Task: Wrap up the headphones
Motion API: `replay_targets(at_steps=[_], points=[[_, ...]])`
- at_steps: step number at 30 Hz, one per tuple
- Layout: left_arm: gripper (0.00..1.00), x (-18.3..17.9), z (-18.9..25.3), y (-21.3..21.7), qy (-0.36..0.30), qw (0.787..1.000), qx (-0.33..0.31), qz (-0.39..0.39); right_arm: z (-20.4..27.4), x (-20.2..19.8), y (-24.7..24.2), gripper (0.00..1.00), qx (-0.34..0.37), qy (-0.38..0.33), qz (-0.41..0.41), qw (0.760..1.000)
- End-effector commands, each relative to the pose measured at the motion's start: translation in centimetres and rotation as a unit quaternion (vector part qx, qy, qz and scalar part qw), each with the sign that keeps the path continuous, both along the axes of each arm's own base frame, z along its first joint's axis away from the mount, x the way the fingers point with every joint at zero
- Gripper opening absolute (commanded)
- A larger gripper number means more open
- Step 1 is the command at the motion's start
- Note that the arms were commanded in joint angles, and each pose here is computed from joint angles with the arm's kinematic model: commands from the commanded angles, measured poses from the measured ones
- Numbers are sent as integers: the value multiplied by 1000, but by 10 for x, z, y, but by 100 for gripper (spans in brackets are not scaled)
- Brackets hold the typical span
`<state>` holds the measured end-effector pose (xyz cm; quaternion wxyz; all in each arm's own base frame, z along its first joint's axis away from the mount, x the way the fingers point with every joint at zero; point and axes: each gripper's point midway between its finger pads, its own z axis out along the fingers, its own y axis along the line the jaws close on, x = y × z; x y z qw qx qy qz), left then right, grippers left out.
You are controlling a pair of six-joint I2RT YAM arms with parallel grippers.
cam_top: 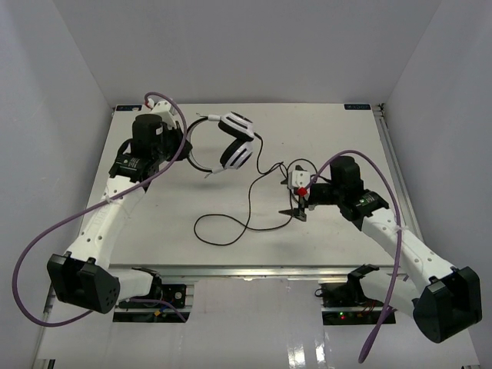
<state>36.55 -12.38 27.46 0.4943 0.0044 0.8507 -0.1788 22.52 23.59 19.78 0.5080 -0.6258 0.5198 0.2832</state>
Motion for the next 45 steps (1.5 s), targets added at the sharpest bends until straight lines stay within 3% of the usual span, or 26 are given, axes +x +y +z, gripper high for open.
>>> replay_targets(at_steps=[1, 6, 13, 17, 21, 25, 26, 28, 32, 35, 39, 45], points=[[0, -22, 58, -17, -28, 996, -84, -27, 51, 17, 23, 90, 49, -53, 11, 997], [0, -36, 80, -18, -35, 994, -99, -34, 64, -10, 44, 90, 67, -37, 80, 994], [0, -56, 108, -26, -46, 989, -132, -55, 93, 30, 51, 90, 114, -30, -21, 993], [0, -68, 121, -36, -44, 983, -162, -76, 94, 32, 63, 90, 132, 1, -3, 991], [0, -75, 132, -37, -51, 980, -175, -80, 98, 37, 65, 94, 123, -27, 1, 992], [0, -73, 135, -30, -58, 983, -165, -60, 88, -33, 58, 96, 67, -51, 198, 977], [0, -71, 134, -27, -57, 984, -161, -54, 87, -48, 52, 96, 59, -11, 211, 976], [0, -66, 133, -22, -58, 986, -151, -38, 96, -61, 43, 96, 46, -73, 246, 966], [0, -64, 132, -19, -58, 987, -149, -26, 88, -54, 29, 100, 11, -97, 184, 978], [0, -65, 132, -20, -58, 986, -152, -29, 77, -30, 22, 92, -10, -91, 103, 991], [0, -69, 131, -23, -53, 985, -160, -35, 91, 17, 24, 90, 18, -82, -27, 996], [0, -76, 141, -31, -51, 979, -188, -53, 86, 62, 45, 98, 68, -52, -87, 993]])
